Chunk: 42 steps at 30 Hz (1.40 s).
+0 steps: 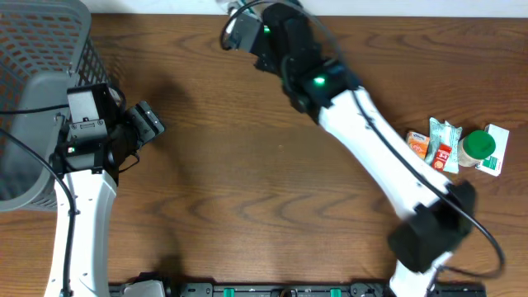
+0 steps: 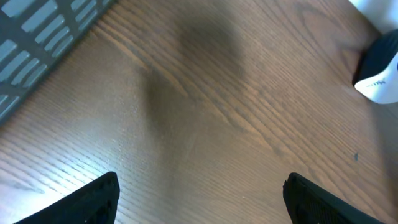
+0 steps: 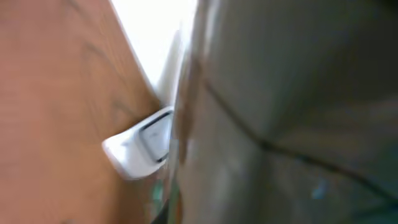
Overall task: Scan the item barcode
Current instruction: 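Hold the green gloves pack under the white scanner with the right gripper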
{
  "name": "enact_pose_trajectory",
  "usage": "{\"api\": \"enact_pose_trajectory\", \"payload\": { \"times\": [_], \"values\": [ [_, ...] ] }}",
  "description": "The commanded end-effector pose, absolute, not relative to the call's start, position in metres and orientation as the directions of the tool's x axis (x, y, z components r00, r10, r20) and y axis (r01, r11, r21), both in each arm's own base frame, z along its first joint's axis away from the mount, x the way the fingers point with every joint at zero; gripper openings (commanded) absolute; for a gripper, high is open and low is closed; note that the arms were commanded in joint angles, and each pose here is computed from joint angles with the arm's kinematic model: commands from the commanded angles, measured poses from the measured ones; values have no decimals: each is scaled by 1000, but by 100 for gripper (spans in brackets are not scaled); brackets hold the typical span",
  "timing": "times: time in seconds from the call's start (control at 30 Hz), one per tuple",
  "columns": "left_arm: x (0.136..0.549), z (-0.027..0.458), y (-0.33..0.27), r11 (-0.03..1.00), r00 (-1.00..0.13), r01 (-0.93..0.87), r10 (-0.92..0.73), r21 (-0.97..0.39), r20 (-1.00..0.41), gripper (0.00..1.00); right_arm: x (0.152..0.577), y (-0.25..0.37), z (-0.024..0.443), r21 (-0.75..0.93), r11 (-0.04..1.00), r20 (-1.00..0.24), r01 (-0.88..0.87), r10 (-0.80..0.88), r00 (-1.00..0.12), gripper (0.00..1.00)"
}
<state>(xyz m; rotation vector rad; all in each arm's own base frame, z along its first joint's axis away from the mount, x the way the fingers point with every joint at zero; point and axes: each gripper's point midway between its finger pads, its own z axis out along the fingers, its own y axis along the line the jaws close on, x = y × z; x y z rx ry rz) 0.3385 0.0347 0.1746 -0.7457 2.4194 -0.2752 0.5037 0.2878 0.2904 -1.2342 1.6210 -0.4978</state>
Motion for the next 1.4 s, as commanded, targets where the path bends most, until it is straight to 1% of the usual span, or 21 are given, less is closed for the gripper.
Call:
{"api": "enact_pose_trajectory", "payload": {
  "times": [0.0, 0.07, 0.13, 0.2, 0.37, 0.43, 0.57, 0.7, 0.9, 1.13, 1.2, 1.3, 1.37],
  "values": [
    [337, 173, 37, 822, -670, -456, -570, -342, -476, 86, 544, 273, 269, -918, 194, -206, -347, -978, -1, 1],
    [337, 173, 37, 822, -670, -456, -570, -342, -476, 86, 561, 278, 259, -944, 147, -159, -294, -987, 19, 1],
    [337, 173, 37, 822, -670, -456, -570, -342, -476, 86, 577, 284, 250, -964, 122, -135, -238, -990, 38, 1],
    [337, 172, 37, 822, -670, -456, -570, -342, -475, 86, 589, 289, 241, -978, 97, -109, -187, -993, 53, 1],
    [337, 172, 37, 822, -670, -456, -570, -342, -475, 86, 615, 292, 217, -998, -6, 2, -56, -997, 72, 1],
    [337, 172, 37, 822, -670, -456, -570, -342, -475, 86, 621, 290, 202, -998, -51, 48, -46, -996, 76, 1],
    [337, 173, 37, 822, -670, -456, -570, -342, -476, 86, 627, 287, 175, -994, -61, 54, -86, -995, 78, 1],
    [337, 172, 37, 822, -670, -456, -570, -342, -475, 86, 628, 285, 162, -992, 8, -17, -126, -997, 72, 1],
    [337, 172, 37, 822, -670, -456, -570, -342, -475, 86, 626, 282, 147, -980, 70, -81, -188, -995, 52, 1],
    [337, 172, 37, 822, -670, -456, -570, -342, -475, 86, 628, 277, 147, -973, 127, -136, -191, -990, 34, 1],
    [337, 173, 37, 822, -670, -456, -570, -342, -476, 86, 629, 277, 150, -967, 183, -190, -180, -981, 25, 1],
    [337, 173, 37, 822, -670, -456, -570, -342, -476, 86, 632, 270, 168, -941, 319, -319, -112, -948, -12, 1],
    [337, 172, 37, 822, -670, -456, -570, -342, -475, 86, 632, 264, 191, -906, 422, -422, -38, -906, -30, 1]
  ]
}}
